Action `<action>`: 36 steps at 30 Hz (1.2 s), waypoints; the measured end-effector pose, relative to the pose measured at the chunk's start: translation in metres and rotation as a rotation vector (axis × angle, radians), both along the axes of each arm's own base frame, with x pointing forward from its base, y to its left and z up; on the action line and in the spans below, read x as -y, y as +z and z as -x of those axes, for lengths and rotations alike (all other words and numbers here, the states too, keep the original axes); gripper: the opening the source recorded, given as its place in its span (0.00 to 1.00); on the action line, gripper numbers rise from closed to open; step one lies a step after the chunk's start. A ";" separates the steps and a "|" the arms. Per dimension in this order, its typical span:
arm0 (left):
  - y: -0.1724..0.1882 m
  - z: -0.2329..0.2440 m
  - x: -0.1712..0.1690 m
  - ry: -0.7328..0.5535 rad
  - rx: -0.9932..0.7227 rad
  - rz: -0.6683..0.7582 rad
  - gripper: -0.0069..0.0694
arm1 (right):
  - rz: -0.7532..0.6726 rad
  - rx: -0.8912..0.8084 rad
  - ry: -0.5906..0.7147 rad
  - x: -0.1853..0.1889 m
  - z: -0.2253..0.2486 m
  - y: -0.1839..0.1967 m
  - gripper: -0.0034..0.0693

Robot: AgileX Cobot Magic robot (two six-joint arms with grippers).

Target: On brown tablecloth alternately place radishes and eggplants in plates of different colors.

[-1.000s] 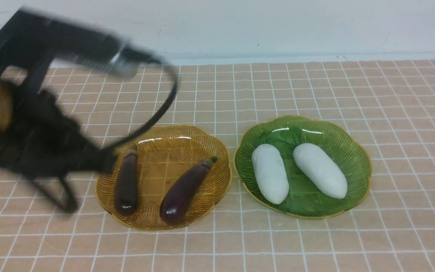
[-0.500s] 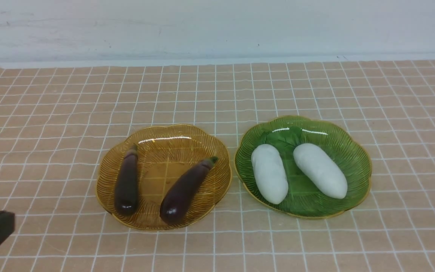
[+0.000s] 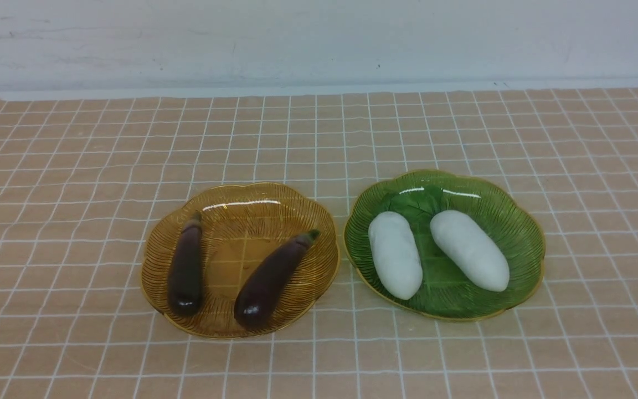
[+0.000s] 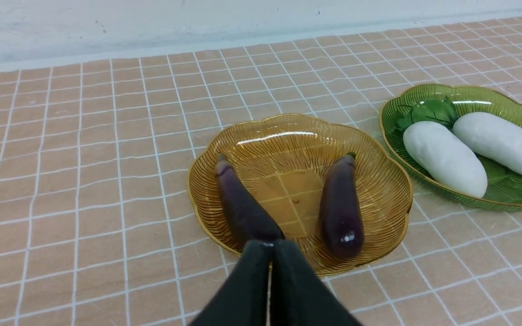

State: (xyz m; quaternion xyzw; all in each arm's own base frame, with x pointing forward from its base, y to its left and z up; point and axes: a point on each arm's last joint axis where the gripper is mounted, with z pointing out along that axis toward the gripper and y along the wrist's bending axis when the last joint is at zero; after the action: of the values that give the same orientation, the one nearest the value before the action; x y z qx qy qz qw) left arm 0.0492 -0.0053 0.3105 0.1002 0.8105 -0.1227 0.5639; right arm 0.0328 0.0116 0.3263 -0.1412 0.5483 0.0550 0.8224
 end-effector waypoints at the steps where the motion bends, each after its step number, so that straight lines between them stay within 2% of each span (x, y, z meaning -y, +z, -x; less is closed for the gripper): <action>1: -0.001 0.000 0.000 -0.003 0.006 -0.002 0.09 | 0.000 -0.001 -0.001 0.000 0.000 0.000 0.03; 9: -0.019 0.007 0.001 -0.031 0.170 -0.019 0.09 | 0.000 -0.001 -0.001 0.000 0.000 0.000 0.03; 15: -0.065 0.011 0.003 0.020 0.247 -0.119 0.09 | 0.000 -0.001 0.000 0.000 0.000 0.000 0.03; 23: -0.124 -0.002 0.001 0.141 0.149 -0.178 0.09 | 0.002 -0.001 -0.001 0.000 0.000 0.000 0.03; 28: -0.137 -0.004 -0.001 0.196 0.109 -0.189 0.09 | 0.003 -0.001 -0.002 0.000 0.000 0.000 0.03; 36: -0.140 -0.003 -0.001 0.203 0.073 -0.192 0.09 | 0.005 0.000 -0.003 0.000 0.000 0.000 0.03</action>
State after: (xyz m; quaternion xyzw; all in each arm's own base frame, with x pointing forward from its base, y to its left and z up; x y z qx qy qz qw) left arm 0.0522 -0.0039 0.1705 0.0756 0.8033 0.0168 0.5905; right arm 0.0330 0.0116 0.3259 -0.1426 0.5486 0.0525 0.8221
